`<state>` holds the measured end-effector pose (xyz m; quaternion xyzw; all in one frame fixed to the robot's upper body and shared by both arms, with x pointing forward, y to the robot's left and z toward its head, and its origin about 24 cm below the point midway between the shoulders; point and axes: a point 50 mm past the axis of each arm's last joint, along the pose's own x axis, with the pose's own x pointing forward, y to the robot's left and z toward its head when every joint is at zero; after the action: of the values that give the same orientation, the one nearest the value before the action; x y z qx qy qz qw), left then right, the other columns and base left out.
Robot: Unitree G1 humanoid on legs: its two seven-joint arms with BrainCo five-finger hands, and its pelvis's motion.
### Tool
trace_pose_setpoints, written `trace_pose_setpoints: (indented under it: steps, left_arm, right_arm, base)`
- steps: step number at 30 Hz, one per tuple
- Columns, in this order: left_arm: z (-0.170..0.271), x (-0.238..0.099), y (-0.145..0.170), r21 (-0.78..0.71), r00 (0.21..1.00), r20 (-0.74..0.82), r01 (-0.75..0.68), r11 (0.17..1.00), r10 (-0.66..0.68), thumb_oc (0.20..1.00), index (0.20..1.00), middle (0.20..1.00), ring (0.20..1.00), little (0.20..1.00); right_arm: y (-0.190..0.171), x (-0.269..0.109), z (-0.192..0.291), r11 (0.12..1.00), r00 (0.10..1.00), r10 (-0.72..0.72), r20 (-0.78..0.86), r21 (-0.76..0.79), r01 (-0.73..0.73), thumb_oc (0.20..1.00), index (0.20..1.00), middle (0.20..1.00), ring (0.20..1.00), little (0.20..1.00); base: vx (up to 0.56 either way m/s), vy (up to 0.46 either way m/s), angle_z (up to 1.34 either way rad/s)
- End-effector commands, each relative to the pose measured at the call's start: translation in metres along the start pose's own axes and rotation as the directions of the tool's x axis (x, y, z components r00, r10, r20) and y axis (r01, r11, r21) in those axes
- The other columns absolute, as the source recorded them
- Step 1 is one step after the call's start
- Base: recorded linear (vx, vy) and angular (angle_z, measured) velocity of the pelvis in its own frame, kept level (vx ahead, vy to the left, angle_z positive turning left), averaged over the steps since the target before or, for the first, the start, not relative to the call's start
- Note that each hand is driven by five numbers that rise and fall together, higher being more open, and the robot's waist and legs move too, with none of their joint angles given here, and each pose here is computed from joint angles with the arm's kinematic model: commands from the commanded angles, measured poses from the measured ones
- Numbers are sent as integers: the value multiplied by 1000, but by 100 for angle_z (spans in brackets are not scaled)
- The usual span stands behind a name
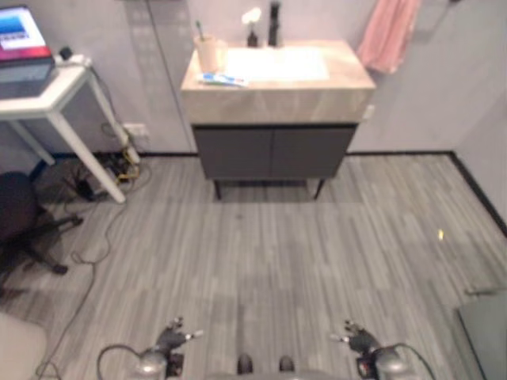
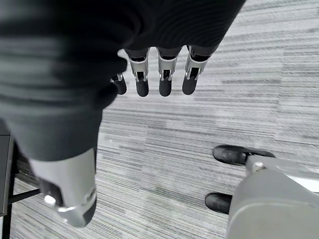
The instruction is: Put brush and paste in cup on sink, flatten towel.
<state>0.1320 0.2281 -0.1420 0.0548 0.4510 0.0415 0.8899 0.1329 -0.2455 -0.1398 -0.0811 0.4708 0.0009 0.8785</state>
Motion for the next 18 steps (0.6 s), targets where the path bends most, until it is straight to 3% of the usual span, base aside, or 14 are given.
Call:
trace_pose_setpoints:
  steps: [1,8,18]
  left_arm:
    - [21,5,2,30,997,79,1,1000,-3,1000,1000,1000,1000,1000]
    - [36,0,7,54,987,161,8,998,-17,1000,1000,1000,1000,1000]
    - [56,6,3,64,979,203,0,998,-13,1000,1000,1000,1000,1000]
  right_arm:
    - [-10,4,19,1000,998,-24,56,21,23,1000,1000,1000,1000,1000]
    - [1,3,70,995,963,56,263,-97,-32,1000,1000,1000,1000,1000]
    - [-15,-6,95,988,932,41,359,-153,16,1000,1000,1000,1000,1000]
  base:
    - [15,97,-1]
    - [-37,126,-22]
    - [267,-87,13]
